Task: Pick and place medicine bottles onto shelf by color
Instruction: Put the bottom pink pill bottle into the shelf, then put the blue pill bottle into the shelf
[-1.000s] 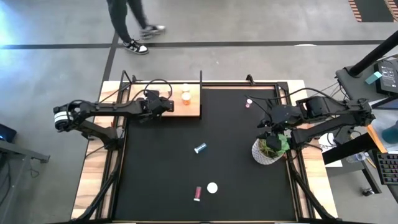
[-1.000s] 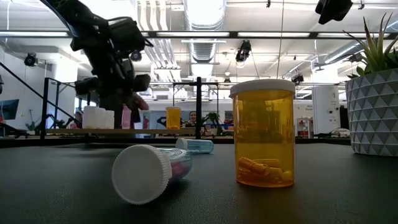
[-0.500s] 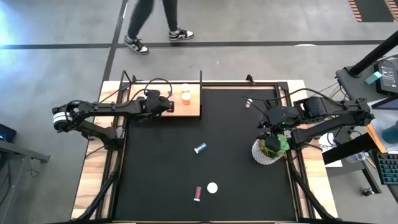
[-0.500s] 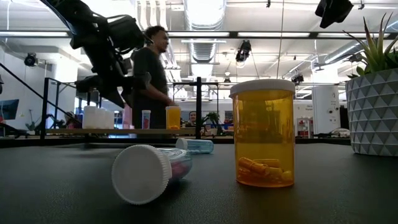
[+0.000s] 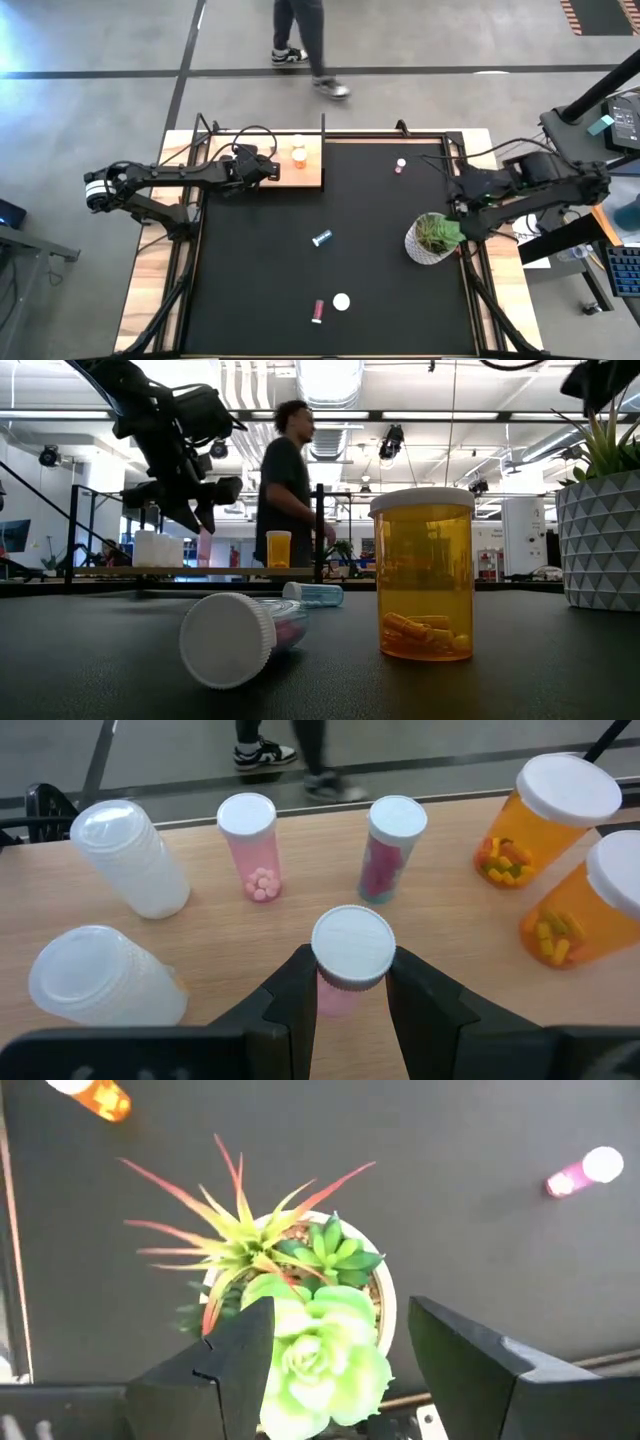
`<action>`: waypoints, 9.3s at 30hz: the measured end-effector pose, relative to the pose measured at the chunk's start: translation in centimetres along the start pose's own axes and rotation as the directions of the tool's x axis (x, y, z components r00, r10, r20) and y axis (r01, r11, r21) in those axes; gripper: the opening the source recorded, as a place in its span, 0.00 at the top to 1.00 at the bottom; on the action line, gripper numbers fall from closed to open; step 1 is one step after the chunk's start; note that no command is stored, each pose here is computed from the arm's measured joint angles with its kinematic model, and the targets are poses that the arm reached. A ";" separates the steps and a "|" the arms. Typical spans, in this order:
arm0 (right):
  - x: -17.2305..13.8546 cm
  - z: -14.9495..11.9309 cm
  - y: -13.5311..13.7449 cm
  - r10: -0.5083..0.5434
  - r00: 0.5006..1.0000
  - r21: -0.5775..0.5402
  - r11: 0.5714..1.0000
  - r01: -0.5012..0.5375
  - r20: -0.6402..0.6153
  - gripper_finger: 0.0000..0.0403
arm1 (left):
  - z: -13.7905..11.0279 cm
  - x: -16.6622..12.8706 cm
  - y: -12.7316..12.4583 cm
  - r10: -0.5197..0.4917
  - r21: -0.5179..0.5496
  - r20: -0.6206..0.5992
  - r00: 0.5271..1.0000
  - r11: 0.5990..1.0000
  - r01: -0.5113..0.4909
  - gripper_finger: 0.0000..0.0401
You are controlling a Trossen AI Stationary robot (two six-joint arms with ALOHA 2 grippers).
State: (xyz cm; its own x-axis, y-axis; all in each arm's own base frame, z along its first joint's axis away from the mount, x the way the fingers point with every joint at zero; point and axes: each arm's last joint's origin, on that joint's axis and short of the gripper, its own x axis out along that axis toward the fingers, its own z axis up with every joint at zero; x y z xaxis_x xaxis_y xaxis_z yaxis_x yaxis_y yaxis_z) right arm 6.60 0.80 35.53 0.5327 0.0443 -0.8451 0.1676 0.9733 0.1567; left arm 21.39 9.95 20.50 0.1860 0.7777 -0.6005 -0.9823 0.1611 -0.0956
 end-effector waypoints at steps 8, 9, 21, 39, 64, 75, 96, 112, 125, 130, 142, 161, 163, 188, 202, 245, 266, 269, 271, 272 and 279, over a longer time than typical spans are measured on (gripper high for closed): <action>2.6 -2.6 -0.8 0.042 0.992 0.001 0.999 -0.042 0.118 0.46 | 0.0 0.0 0.0 0.006 -0.004 0.006 1.000 1.000 -0.006 0.78; 3.1 -2.7 -0.9 0.052 0.988 0.000 0.999 -0.052 0.145 0.46 | 0.0 0.0 0.0 0.007 -0.004 0.007 1.000 1.000 -0.007 0.78; 11.4 -0.5 0.2 0.182 0.840 -0.041 0.981 -0.188 0.511 0.46 | 0.0 0.0 0.0 0.009 -0.005 0.009 1.000 1.000 -0.009 0.78; 16.9 -1.8 -0.1 0.231 0.716 -0.075 0.967 -0.243 0.659 0.46 | 0.0 0.0 0.0 0.009 -0.005 0.009 1.000 1.000 -0.009 0.78; 17.3 -1.9 -0.1 0.227 0.729 -0.071 0.969 -0.238 0.646 0.46 | -0.5 0.3 0.8 0.078 -0.101 0.030 0.996 0.992 -0.075 0.78; 17.3 -1.9 -0.1 0.227 0.729 -0.071 0.969 -0.238 0.646 0.46 | -1.7 0.9 1.4 0.093 -0.155 0.043 0.995 0.984 -0.086 0.78; 17.3 -1.9 -0.1 0.227 0.729 -0.071 0.969 -0.238 0.646 0.46 | -1.8 1.6 0.8 0.090 -0.102 0.066 0.994 0.991 -0.083 0.78; 17.3 -1.9 -0.1 0.227 0.729 -0.071 0.969 -0.238 0.646 0.46 | -1.8 1.7 0.9 0.095 -0.103 0.070 0.993 0.991 -0.087 0.69; 17.3 -1.9 -0.1 0.227 0.729 -0.071 0.969 -0.238 0.646 0.46 | -1.5 1.5 0.7 0.093 -0.112 0.081 0.992 0.990 -0.084 0.65; 17.3 -1.9 -0.1 0.227 0.729 -0.071 0.969 -0.238 0.646 0.46 | -1.0 1.2 0.6 0.082 -0.094 0.092 0.992 0.993 -0.074 0.58; 17.3 -1.9 -0.1 0.227 0.729 -0.071 0.969 -0.238 0.646 0.46 | 0.8 -0.4 0.8 0.033 -0.077 0.143 0.989 0.997 -0.022 0.55; 17.3 -1.9 -0.1 0.227 0.729 -0.071 0.969 -0.238 0.646 0.46 | 5.3 -8.0 -3.7 -0.368 0.140 0.193 0.910 0.928 0.346 0.55; 17.3 -1.9 -0.1 0.226 0.729 -0.071 0.969 -0.238 0.646 0.46 | 5.0 -8.9 -4.5 -0.407 0.160 0.180 0.896 0.910 0.382 0.55; 17.3 -1.9 -0.1 0.226 0.729 -0.071 0.969 -0.238 0.646 0.46 | -1.7 -15.5 -13.9 -0.708 0.242 -0.075 0.702 0.670 0.702 0.55; 17.2 -1.9 -0.1 0.228 0.725 -0.072 0.968 -0.240 0.650 0.46 | -4.2 -17.6 -19.8 -0.757 0.082 -0.059 0.650 0.645 0.759 0.55; 17.3 -1.9 -0.1 0.227 0.726 -0.072 0.968 -0.239 0.649 0.46 | -10.0 -16.5 -18.5 -0.608 0.495 0.048 0.792 0.703 0.510 0.30; 17.2 -1.9 -0.1 0.228 0.726 -0.072 0.968 -0.239 0.649 0.46 | -17.2 -10.3 -12.3 -0.592 0.404 -0.020 0.806 0.732 0.548 0.26; 17.3 -1.9 -0.1 0.227 0.726 -0.072 0.968 -0.239 0.649 0.46 | -17.6 -10.0 -11.8 -0.590 0.415 -0.041 0.807 0.724 0.551 0.26; 17.3 -1.9 -0.1 0.227 0.726 -0.072 0.968 -0.239 0.649 0.46 | -17.7 -9.8 -11.6 -0.592 0.412 -0.042 0.805 0.723 0.554 0.26; 17.3 -1.9 -0.1 0.227 0.726 -0.072 0.968 -0.239 0.649 0.46 | -17.8 -9.8 -11.6 -0.593 0.412 -0.046 0.804 0.722 0.556 0.26; 17.2 -1.9 -0.1 0.228 0.726 -0.072 0.968 -0.239 0.649 0.46 | -19.4 -8.8 -12.3 -0.610 0.397 -0.056 0.790 0.713 0.578 0.26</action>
State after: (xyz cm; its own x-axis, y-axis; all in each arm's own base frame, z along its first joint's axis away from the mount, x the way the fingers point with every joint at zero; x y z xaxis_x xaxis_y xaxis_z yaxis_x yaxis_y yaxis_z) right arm 14.19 1.91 19.97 0.9633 0.1076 -0.2458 -0.0250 0.9481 0.3170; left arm 31.36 -10.67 11.53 0.7450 0.4822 -0.4610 -0.5835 0.8060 -0.0999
